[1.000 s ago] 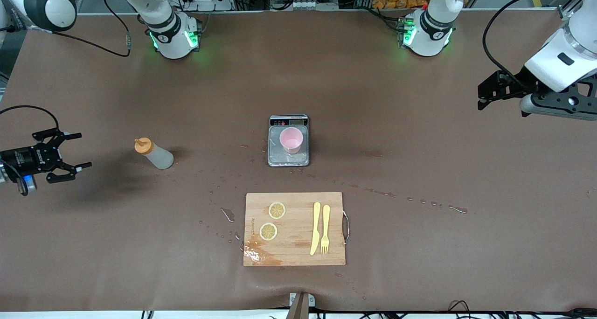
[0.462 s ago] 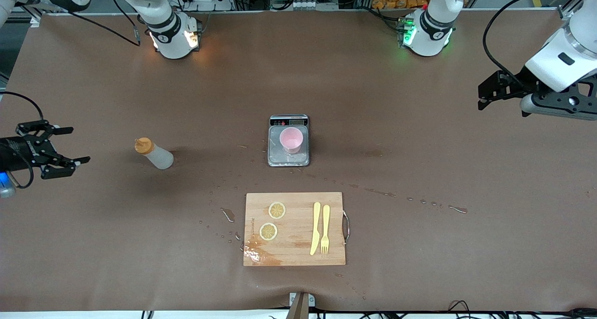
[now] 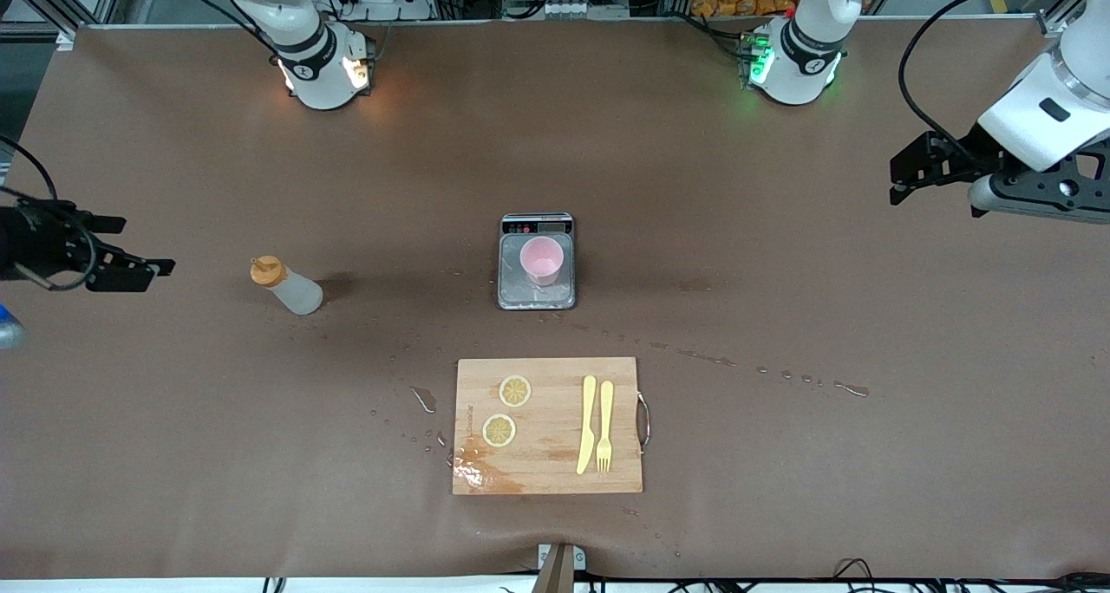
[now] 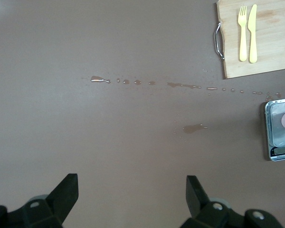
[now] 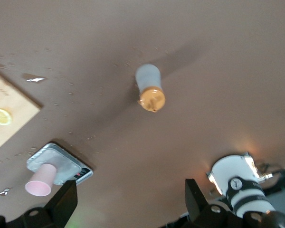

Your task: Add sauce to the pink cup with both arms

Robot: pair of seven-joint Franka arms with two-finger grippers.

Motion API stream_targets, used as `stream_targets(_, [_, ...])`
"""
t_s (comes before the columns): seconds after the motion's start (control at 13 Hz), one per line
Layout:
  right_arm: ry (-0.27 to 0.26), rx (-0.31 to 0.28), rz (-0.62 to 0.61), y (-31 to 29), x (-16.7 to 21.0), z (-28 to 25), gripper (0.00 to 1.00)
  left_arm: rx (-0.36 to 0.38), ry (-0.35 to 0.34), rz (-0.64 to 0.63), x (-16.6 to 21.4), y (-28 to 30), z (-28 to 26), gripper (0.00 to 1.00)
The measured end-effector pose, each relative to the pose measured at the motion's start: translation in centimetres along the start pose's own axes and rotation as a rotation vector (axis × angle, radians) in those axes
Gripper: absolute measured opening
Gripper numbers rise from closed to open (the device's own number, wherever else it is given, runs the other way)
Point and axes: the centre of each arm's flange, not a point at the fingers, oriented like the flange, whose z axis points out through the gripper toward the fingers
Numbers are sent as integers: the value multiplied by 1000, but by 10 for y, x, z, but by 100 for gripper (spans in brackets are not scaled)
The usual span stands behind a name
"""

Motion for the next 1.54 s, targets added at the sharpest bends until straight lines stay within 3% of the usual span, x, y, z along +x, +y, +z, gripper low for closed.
stream_targets(0.31, [226,-4,-214,-5,-44,-24,100,0,-1,-2,0,-1,0,100])
stream_targets(0.46, [283,-9,-292,-1,-69,-22,100,0,-1,-3,0,-2,0,100])
stream_targets(0.69, [369,-98,-378,5,-93,-28,100,0,-1,-4,0,-2,0,100])
stream_targets(1.0, [397,-109,-430,8,-91,-32,100,0,-1,-4,0,-2,0,100])
stream_targets(1.54, [377,-121,-441,9,-91,-28,100,0,-1,-4,0,-2,0,100])
